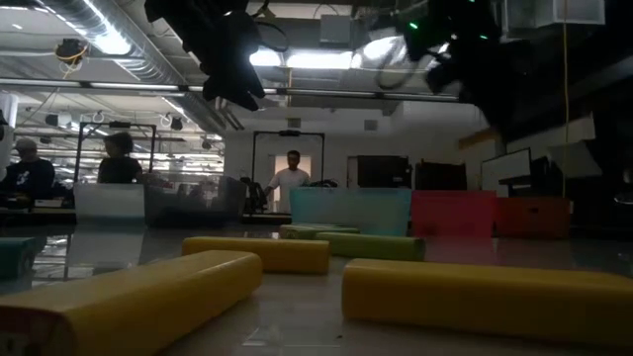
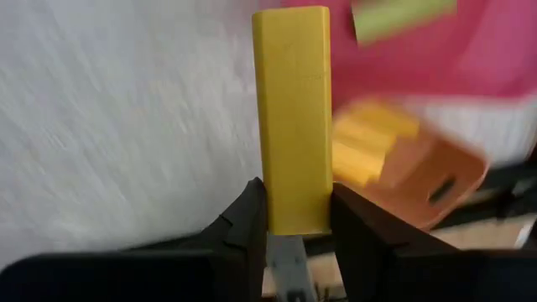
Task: Sort blocks
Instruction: Put the yellow block into the right orange bin, then put the brown block into the left orange bin
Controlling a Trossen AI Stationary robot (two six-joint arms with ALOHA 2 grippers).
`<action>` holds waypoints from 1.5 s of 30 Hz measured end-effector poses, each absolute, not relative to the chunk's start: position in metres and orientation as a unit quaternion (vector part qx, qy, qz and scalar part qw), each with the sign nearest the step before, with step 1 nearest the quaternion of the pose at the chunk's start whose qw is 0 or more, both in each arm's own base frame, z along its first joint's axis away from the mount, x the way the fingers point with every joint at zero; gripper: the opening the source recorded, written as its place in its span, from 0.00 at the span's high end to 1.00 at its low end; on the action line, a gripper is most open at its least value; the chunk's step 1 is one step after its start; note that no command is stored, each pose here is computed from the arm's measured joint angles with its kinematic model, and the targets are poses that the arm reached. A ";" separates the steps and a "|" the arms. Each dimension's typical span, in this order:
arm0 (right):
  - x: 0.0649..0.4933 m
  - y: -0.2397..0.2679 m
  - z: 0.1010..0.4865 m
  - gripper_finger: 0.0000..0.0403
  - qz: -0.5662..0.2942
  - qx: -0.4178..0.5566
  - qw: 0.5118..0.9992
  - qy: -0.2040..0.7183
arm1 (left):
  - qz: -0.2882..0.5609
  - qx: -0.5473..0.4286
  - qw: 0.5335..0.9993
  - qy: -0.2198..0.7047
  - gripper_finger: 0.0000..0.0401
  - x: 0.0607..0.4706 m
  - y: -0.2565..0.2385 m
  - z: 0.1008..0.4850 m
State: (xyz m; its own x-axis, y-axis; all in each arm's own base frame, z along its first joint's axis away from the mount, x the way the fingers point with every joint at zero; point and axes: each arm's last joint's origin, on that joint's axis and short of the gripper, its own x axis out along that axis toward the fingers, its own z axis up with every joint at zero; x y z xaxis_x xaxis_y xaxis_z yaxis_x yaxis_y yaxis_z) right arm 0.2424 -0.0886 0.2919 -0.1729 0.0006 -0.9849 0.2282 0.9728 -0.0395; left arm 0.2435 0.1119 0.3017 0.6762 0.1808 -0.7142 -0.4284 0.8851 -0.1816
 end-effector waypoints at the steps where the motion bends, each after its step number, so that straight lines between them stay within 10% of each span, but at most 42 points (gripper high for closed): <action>1: 0.233 -0.091 0.289 0.73 -0.094 0.084 0.633 0.763 | 0.169 -0.170 0.900 0.364 0.55 0.244 0.112 0.302; 15: 0.178 -0.118 0.220 0.72 -0.152 0.086 0.534 0.827 | 0.174 -0.181 0.899 0.359 0.55 0.244 0.112 0.302; 23: 0.175 -0.134 0.208 0.69 -0.201 0.079 0.556 0.802 | 0.175 -0.183 0.898 0.359 0.55 0.244 0.112 0.302; 34: 0.174 -0.139 0.207 0.39 -0.216 0.082 0.562 0.794 | 0.183 -0.205 0.894 0.355 0.55 0.244 0.112 0.302; 45: 0.164 -0.180 0.197 0.45 -0.312 0.094 0.565 0.758 | 0.162 -0.196 0.898 0.360 0.55 0.249 0.100 0.302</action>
